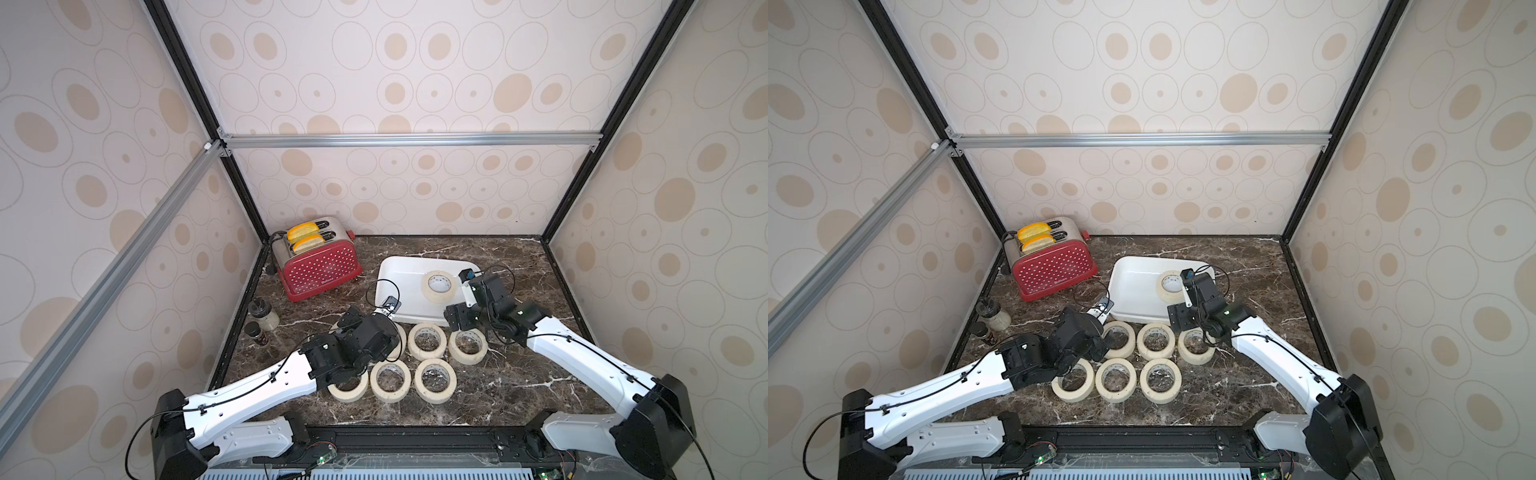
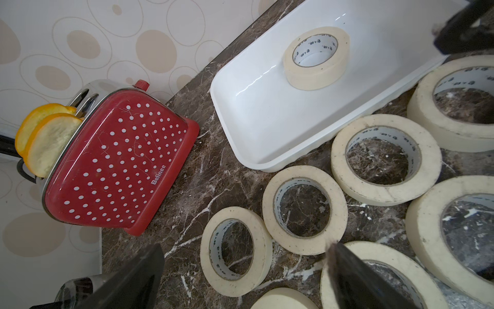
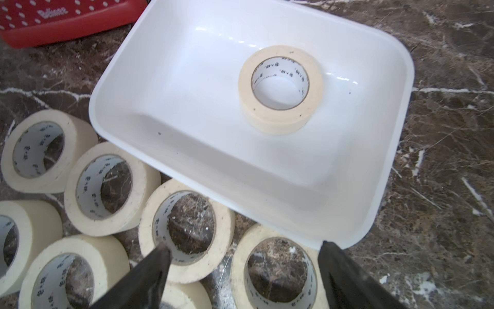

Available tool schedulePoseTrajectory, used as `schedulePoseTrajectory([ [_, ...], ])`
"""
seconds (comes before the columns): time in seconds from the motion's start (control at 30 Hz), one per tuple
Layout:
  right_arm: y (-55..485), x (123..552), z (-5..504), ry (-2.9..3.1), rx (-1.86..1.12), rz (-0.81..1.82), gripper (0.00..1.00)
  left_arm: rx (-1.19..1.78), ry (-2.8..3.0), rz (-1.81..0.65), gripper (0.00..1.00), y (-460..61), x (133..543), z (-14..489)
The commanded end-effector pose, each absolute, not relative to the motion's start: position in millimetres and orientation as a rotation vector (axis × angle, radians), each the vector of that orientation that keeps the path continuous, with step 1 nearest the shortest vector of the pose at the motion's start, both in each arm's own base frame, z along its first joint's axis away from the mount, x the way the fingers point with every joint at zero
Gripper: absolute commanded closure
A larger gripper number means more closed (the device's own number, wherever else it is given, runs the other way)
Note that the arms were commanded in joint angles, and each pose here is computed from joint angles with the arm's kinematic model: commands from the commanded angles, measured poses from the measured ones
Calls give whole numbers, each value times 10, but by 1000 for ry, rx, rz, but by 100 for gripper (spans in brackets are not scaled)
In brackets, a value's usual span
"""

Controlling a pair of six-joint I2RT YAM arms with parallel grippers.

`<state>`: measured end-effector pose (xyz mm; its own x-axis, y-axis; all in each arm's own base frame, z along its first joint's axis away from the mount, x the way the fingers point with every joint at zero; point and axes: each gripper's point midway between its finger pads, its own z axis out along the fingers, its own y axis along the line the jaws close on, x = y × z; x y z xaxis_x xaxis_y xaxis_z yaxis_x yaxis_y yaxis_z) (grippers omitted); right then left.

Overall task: Take out the art tape in the storage box
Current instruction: Place the art tape at the center of the board, then pick up the art tape from the storage box.

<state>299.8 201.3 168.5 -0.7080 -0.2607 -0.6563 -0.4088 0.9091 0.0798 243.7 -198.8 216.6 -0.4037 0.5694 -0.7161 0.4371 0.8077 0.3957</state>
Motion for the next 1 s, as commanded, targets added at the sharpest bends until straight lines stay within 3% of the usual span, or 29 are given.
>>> schedulePoseTrajectory([
  [0.0, 2009, 3233, 1697, 2388, -459, 306, 10, 715, 2047, 154, 1, -1961, 2432, 2238],
  [0.33, 1749, 3939, 1279, 2504, -281, 300, 10, 709, 2043, 137, 1, -1952, 2415, 2245],
  [0.63, 1794, 4274, 965, 2588, -230, 319, 12, 699, 2038, 136, 1, -1927, 2404, 2244],
  [0.8, 1817, 4476, 869, 2609, -210, 317, 15, 696, 2039, 131, 1, -1924, 2397, 2245],
  [0.97, 1846, 4640, 775, 2630, -235, 298, 25, 690, 2034, 126, 1, -1916, 2393, 2262],
])
